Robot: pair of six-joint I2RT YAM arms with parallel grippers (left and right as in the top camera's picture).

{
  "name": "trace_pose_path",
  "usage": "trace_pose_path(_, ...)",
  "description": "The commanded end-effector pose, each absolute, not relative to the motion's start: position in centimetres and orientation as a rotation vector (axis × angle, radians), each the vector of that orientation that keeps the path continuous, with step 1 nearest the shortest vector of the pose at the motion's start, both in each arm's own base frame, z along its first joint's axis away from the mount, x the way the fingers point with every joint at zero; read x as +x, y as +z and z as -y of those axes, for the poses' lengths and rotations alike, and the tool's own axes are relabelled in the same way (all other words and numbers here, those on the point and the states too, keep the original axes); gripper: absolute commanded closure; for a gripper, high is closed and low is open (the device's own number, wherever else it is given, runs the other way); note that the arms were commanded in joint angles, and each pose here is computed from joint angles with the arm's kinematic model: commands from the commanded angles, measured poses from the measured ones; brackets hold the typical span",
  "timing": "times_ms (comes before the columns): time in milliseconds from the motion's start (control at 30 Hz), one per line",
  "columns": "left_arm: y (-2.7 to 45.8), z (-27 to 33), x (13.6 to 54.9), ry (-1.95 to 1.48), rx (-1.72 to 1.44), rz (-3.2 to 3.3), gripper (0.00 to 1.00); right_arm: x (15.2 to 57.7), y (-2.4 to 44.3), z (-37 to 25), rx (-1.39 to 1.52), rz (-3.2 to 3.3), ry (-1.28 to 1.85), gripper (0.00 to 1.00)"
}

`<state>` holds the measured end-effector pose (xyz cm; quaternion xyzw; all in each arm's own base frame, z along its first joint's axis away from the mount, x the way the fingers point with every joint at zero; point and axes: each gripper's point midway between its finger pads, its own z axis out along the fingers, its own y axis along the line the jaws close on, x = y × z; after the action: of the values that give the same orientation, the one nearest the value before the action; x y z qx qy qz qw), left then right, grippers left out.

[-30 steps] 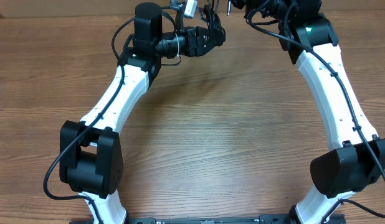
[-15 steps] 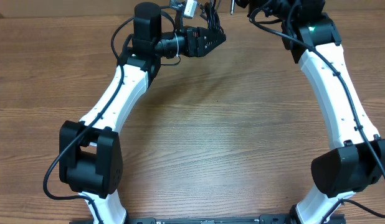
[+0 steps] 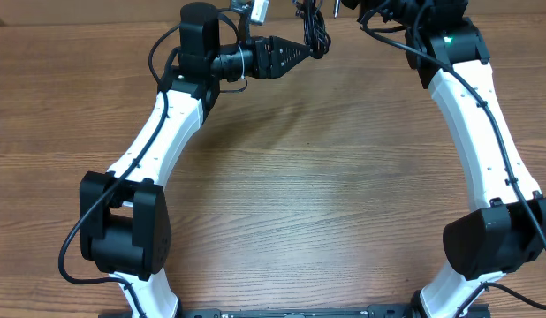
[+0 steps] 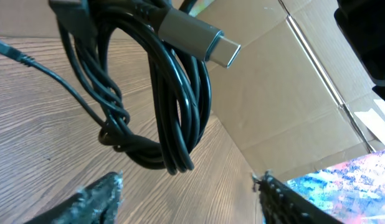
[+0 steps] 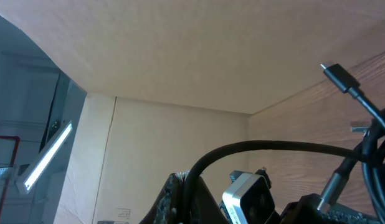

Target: Untangle cables

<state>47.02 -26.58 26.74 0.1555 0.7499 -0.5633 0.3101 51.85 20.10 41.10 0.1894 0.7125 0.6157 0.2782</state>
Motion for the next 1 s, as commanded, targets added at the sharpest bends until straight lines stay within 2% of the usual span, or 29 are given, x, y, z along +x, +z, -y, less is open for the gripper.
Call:
trace_pose_path(0, 27.59, 26.64, 46.67, -1.48, 0.46, -1.95, 0.42, 51.93, 41.88, -19.82, 0.484, -1.886, 1.641, 0.96)
trace_pose_path(67, 27.59, 26.64, 46.68, -1.479, 0.459, -1.95, 0.46, 51.92, 41.92, -19.85, 0.482, -1.885, 1.643, 0.96)
trace_pose_path(333, 27.54, 26.58, 46.85, -1.465, 0.458, -1.947, 0.44, 51.83, 41.95, -19.93, 0.475, -1.887, 1.648, 0.96)
trace_pose_path(433, 27.54, 26.57, 46.86, -1.458, 0.466, -1.943, 0.53, 51.83, 41.94, -19.93, 0.475, -1.887, 1.648, 0.96)
trace_pose_path(633, 27.43, 26.44, 47.22, -1.434, 0.452, -1.944, 0.59, 51.82, 41.94, -19.94, 0.475, -1.888, 1.648, 0.96)
trace_pose_path(967, 27.31, 26.56, 47.52, -1.411, 0.434, -1.948, 0.52, 51.64, 41.94, -20.19, 0.47, -1.894, 1.66, 0.96)
